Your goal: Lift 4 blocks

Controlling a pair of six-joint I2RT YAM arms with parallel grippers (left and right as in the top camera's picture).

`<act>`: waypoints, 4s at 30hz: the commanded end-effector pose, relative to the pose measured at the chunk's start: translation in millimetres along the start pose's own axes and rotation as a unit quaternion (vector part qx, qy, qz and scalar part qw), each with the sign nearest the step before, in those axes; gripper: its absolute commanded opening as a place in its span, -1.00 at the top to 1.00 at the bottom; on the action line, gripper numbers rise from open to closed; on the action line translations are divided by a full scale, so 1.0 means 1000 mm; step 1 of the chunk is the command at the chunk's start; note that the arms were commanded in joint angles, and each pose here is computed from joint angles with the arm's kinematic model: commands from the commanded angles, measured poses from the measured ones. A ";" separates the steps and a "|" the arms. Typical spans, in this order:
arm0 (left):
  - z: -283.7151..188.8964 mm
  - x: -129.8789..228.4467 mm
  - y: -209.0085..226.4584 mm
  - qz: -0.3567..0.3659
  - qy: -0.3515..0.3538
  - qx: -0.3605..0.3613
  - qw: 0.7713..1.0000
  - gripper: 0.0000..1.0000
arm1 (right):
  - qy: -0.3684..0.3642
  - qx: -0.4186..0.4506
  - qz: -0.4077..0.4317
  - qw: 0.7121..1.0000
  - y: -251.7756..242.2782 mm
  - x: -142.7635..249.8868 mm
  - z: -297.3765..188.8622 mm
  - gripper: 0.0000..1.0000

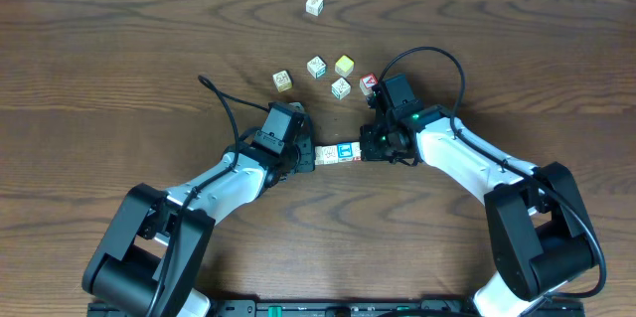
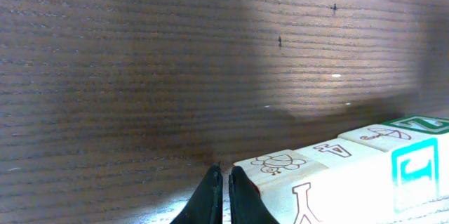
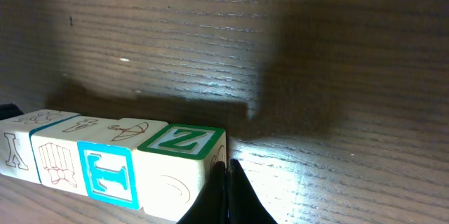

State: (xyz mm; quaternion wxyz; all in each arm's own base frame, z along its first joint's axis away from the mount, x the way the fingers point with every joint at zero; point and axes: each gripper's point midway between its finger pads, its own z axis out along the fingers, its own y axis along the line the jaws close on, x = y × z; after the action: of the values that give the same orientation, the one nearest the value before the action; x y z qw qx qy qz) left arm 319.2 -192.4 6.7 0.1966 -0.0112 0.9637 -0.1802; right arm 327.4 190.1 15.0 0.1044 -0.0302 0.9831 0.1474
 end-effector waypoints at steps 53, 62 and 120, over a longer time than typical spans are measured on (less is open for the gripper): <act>0.000 -0.005 -0.007 -0.003 -0.003 0.010 1.000 0.86 | -0.006 0.026 0.007 1.000 -0.009 0.006 0.011 0.98; 0.000 -0.005 -0.007 -0.004 -0.003 0.010 1.000 0.85 | 0.000 0.014 0.007 1.000 -0.005 0.008 0.014 0.98; 0.000 -0.007 -0.026 -0.003 -0.009 0.043 0.999 0.86 | -0.016 -0.072 -0.044 0.996 0.045 0.005 0.004 0.98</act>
State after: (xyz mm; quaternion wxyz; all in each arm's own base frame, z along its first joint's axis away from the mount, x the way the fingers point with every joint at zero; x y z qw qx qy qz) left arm 328.1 -190.6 10.1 0.2175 -0.0269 0.9601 -0.1739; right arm 333.5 196.8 5.0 0.1351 -0.0357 0.9800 0.1414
